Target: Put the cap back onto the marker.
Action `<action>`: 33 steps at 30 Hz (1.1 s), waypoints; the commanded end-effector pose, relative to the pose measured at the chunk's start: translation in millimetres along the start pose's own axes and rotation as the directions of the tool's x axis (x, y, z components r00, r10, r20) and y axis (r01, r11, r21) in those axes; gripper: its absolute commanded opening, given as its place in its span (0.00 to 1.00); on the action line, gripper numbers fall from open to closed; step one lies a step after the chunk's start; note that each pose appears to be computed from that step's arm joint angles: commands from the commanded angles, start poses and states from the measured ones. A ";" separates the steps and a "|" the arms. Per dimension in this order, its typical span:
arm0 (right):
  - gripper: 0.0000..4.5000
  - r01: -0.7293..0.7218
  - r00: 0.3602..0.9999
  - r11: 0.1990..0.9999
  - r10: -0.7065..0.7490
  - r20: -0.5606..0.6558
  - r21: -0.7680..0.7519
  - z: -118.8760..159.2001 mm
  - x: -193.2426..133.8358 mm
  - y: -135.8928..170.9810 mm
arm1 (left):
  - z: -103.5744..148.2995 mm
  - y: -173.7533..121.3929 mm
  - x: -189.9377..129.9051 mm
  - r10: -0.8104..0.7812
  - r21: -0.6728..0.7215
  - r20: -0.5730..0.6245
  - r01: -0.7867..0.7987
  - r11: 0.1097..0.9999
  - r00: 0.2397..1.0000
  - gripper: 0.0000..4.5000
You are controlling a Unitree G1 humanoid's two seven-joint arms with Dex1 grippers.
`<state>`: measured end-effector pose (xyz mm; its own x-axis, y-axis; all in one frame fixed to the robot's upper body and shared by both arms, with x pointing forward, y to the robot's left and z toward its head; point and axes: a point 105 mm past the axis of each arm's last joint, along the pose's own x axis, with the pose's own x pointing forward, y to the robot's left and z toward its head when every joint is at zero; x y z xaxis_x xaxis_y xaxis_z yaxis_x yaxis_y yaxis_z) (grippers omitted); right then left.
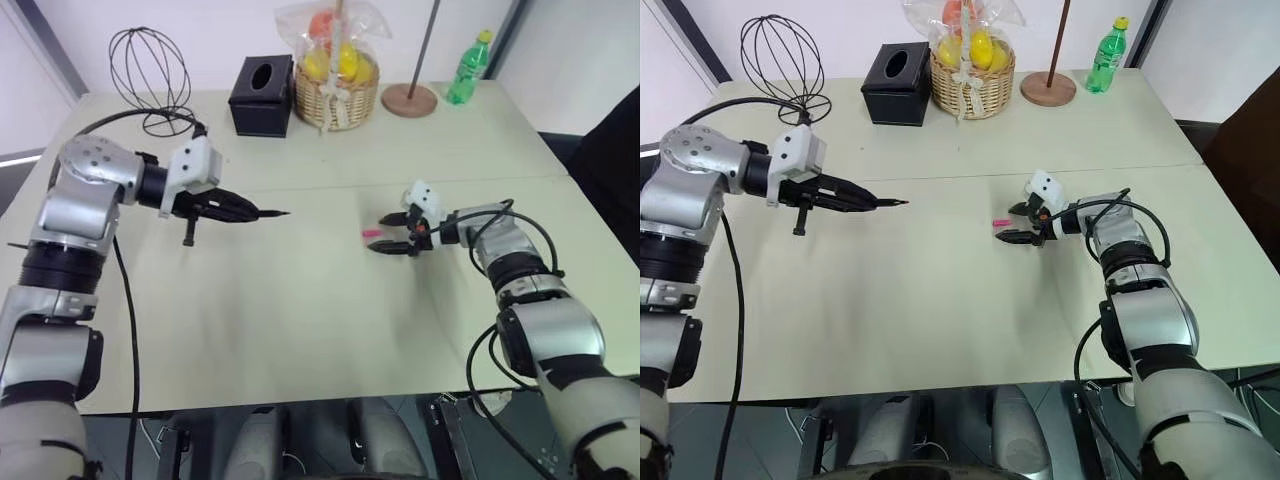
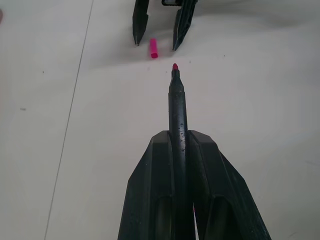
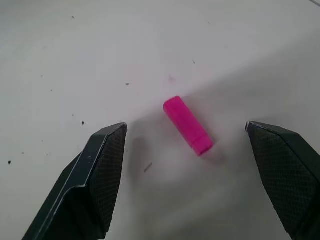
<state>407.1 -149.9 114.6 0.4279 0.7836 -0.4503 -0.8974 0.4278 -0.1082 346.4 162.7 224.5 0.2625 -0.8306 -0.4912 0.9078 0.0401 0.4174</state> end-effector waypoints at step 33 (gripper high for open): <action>0.00 0.097 0.992 0.917 -0.118 -0.031 -0.386 85.2 -70.6 -8.5 | 16.6 28.3 -10.8 0.075 0.102 0.015 -0.076 0.992 0.997 0.00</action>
<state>399.1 -175.7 194.1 0.5217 0.6792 -0.5162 -0.8395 0.3009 -0.4525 361.4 164.6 243.2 0.3039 -0.8354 -0.4579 0.8747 0.0542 0.4816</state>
